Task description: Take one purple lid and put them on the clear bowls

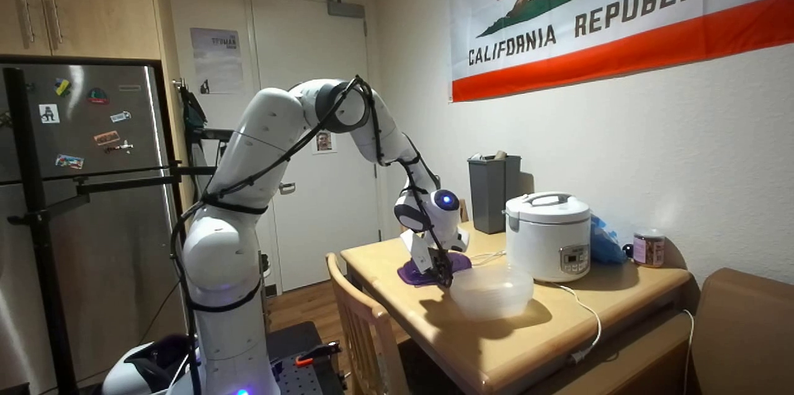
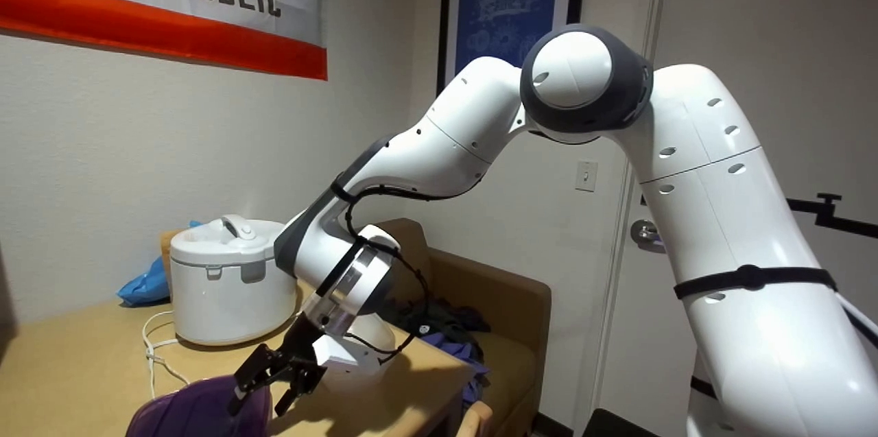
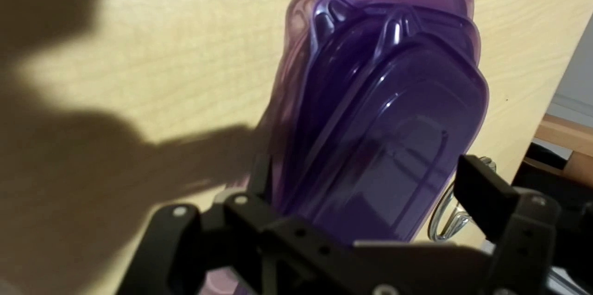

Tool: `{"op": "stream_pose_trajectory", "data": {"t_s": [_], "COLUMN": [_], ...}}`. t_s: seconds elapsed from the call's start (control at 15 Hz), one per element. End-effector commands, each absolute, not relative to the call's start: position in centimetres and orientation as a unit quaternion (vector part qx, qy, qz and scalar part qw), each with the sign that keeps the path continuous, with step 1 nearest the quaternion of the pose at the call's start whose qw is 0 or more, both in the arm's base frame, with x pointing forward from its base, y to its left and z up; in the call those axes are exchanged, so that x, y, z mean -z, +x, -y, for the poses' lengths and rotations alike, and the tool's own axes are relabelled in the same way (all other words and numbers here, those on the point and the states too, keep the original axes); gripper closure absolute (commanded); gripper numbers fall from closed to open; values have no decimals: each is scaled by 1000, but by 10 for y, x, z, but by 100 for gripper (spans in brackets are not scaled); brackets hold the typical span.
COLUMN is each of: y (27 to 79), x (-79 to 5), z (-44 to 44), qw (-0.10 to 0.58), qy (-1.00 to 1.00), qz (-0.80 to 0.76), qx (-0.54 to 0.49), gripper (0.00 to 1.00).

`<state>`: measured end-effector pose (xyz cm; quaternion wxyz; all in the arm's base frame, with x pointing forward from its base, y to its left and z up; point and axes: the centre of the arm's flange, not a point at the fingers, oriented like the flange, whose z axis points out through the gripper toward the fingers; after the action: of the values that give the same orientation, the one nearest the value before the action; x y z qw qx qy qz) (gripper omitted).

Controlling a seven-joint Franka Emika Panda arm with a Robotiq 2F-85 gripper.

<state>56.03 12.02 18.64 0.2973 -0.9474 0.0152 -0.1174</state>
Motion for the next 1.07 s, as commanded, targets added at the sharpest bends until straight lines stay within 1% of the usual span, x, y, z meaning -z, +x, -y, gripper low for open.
{"op": "stream_pose_trajectory", "data": {"t_s": [0.0,0.4,0.87,1.0], "y": [558,573,584,582], "x": [-199,-197,-201,-204], "z": [-119,-121,-128,-133], "qw": [282,291,278,261], "qy": [-951,-949,-954,-960], "qz": [-32,-17,5,10], "qx": [120,119,110,100], "gripper": [0,0,0,0]}}
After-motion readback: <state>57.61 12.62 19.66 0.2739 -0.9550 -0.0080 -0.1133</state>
